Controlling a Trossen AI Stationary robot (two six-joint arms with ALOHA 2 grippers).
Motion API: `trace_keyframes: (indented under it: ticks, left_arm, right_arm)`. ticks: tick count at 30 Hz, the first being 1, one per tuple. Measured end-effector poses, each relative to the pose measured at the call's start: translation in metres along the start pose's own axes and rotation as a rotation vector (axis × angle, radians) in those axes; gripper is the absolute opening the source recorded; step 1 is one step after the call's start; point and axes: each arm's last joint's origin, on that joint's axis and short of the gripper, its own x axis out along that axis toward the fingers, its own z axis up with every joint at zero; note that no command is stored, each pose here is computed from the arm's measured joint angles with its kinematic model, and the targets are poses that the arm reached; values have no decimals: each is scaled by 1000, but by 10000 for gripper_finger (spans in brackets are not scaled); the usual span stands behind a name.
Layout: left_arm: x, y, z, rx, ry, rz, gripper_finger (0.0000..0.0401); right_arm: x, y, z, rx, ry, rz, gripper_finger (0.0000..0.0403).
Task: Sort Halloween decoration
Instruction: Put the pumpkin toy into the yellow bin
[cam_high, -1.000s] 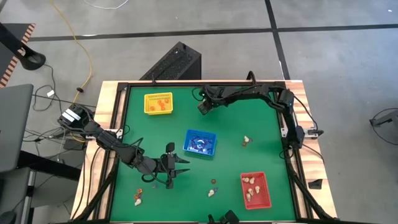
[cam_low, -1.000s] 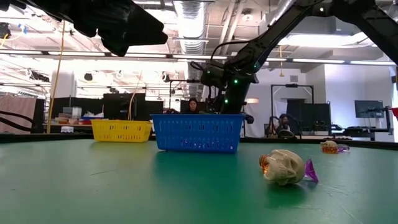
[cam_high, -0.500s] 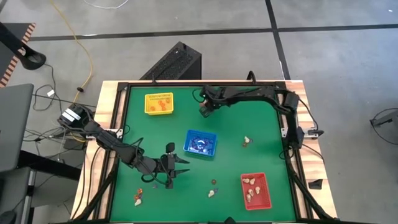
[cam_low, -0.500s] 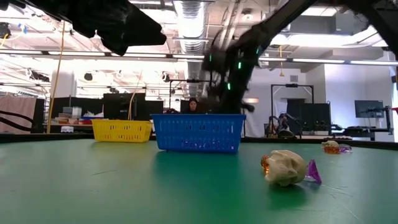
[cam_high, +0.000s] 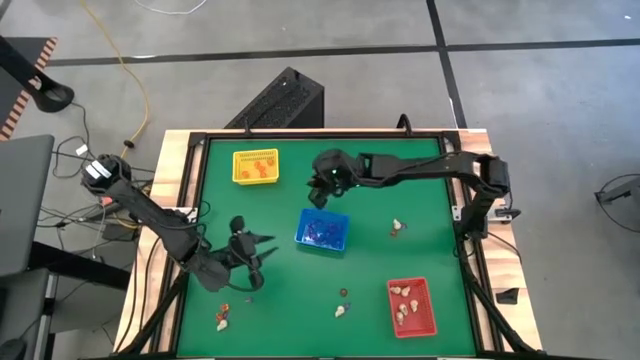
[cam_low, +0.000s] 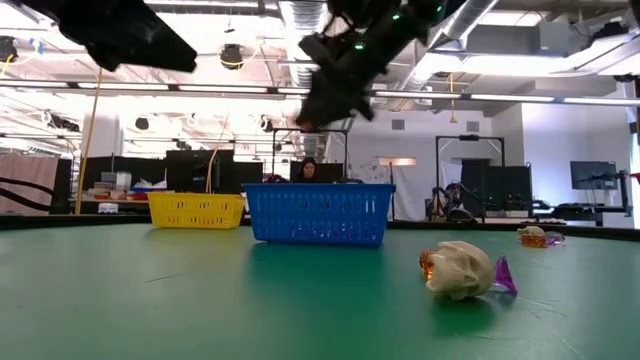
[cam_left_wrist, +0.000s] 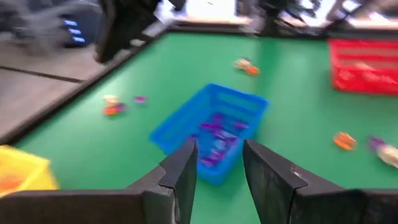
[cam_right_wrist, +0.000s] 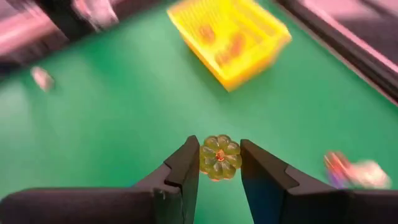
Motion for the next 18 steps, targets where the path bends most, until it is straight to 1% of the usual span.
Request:
trace_keyframes:
  ticks: [3, 6, 8, 11, 15, 18]
  left_arm:
    - [-6, 5, -1, -14, -34, 92, 121]
    - [-9, 8, -1, -22, -49, 132, 121]
    - [-9, 10, 0, -15, -47, 135, 121]
    - [-8, 11, 0, 2, -51, 149, 121]
    - [-8, 12, 0, 33, -49, 159, 121]
    - [-8, 12, 0, 50, -46, 161, 121]
  right_arm:
    - [26, 9, -4, 6, -86, 45, 135]
    - [61, 13, -11, 17, -175, 119, 135]
    - [82, 14, -5, 32, -243, 165, 135]
    - [109, 10, 10, 48, -299, 162, 135]
    - [144, -3, 29, 65, -285, 131, 140]
    - [159, -13, 41, 72, -218, 102, 155]
